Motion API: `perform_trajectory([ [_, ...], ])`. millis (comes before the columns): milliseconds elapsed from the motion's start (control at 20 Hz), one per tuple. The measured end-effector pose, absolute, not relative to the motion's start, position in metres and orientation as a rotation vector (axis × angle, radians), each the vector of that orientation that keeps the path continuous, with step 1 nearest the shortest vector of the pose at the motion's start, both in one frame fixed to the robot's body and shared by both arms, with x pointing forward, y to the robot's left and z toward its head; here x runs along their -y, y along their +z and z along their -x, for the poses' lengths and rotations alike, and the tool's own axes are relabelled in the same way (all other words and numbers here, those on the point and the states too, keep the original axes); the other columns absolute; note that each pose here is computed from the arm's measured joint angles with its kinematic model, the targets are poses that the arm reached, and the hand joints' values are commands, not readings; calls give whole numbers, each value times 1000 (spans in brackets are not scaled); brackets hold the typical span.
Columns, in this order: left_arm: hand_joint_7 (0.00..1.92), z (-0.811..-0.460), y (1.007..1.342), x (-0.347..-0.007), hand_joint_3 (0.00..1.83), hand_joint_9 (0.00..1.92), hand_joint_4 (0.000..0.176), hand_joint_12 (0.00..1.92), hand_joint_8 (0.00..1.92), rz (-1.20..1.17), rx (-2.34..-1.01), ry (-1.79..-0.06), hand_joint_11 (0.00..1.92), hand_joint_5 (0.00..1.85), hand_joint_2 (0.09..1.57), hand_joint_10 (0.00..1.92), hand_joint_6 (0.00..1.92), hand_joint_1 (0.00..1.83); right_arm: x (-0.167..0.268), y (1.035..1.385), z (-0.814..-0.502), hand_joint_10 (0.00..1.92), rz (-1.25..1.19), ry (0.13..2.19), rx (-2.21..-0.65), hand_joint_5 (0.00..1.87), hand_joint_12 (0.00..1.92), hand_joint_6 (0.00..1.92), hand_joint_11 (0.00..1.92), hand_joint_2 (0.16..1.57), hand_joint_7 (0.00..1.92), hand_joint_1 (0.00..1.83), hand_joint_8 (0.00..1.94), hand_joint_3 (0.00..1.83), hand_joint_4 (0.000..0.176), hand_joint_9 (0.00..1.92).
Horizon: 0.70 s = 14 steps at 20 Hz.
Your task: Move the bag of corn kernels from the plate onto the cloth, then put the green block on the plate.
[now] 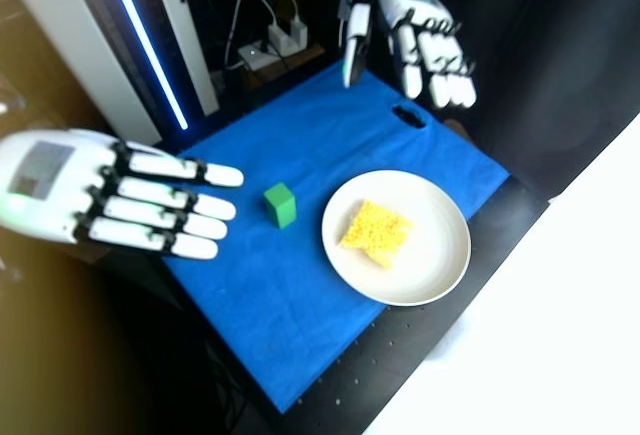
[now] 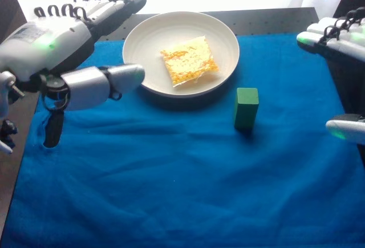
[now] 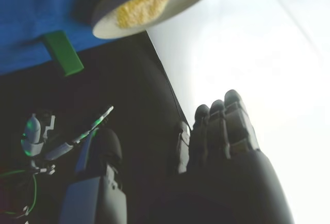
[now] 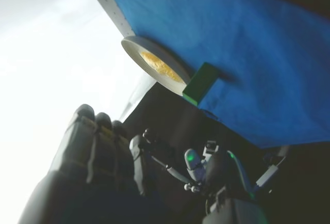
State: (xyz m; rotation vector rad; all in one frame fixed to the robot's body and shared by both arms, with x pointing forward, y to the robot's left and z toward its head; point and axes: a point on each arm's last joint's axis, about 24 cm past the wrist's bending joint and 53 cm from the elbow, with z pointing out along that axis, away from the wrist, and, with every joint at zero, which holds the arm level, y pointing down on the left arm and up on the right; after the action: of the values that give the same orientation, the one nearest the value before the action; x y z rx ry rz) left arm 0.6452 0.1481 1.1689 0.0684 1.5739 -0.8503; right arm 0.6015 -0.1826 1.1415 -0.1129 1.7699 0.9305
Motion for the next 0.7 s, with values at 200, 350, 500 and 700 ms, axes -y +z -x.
perform_trajectory([
  [200,0,-655,1164,-147,0,0,70,0,0,-62,-1603,-838,0,0,1326,0,0,335,179,1136,-601,0,110,937,-1783,0,0,0,0,1186,0,464,0,39,0,0],
  [350,0,-663,1161,-137,0,0,59,0,0,-74,-1626,-842,0,0,1326,0,0,541,177,1131,-601,0,107,938,-1796,0,0,0,0,1185,0,536,0,30,0,0],
  [500,0,-691,1170,-116,0,0,32,0,0,-79,-1631,-852,0,0,1344,0,0,755,175,1128,-600,0,101,945,-1805,0,0,0,0,1228,0,510,0,40,0,0],
  [700,55,-720,1151,-73,0,46,54,458,5,-136,-1718,-846,0,63,1198,14,14,766,172,1121,-598,0,104,946,-1826,0,0,0,0,1261,0,444,0,34,0,0],
])
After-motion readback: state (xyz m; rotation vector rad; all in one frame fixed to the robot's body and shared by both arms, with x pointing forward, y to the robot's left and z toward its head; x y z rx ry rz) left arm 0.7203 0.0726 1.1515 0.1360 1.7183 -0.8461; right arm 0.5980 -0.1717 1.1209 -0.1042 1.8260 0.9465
